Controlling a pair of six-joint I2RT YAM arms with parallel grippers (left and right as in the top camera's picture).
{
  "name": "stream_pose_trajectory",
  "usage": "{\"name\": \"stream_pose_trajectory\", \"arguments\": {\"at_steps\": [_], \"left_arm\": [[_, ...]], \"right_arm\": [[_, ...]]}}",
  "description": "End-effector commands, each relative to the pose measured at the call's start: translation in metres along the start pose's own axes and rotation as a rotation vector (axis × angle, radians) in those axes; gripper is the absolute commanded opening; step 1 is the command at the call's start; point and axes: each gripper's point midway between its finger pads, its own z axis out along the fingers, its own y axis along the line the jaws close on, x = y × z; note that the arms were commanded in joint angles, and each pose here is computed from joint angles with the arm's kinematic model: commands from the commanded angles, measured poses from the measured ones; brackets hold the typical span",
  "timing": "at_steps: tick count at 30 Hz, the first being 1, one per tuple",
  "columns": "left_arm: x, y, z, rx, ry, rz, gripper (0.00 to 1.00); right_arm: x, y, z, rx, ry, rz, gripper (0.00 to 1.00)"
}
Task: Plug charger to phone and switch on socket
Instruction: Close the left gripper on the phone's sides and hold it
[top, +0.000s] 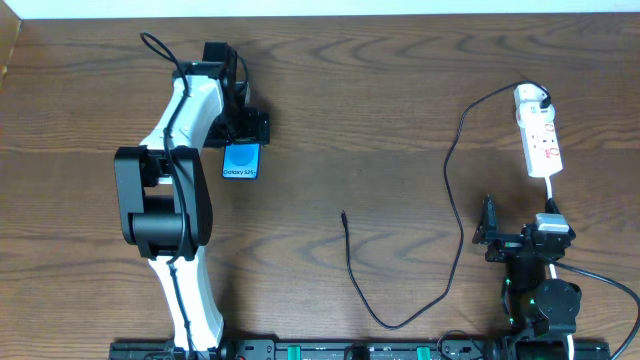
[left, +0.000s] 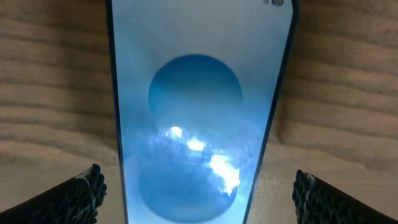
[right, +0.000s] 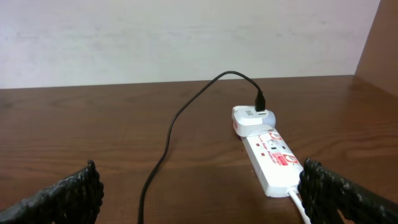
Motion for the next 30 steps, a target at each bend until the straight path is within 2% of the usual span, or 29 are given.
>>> {"name": "stream_pose_trajectory", "arguments": {"at_steps": [1,30], "left_arm": [[0.003,0.001,0.012,0.0,0.015,-0.007,0.98],[0.005,0.001,0.036,-0.022,0.043,0.004,0.98]], "right_arm": [[0.0,0.002,0.0,-0.005,-0.001,0.009,0.99],[0.0,0.002,0.0,-0.005,-0.001,0.009,0.99]]}}
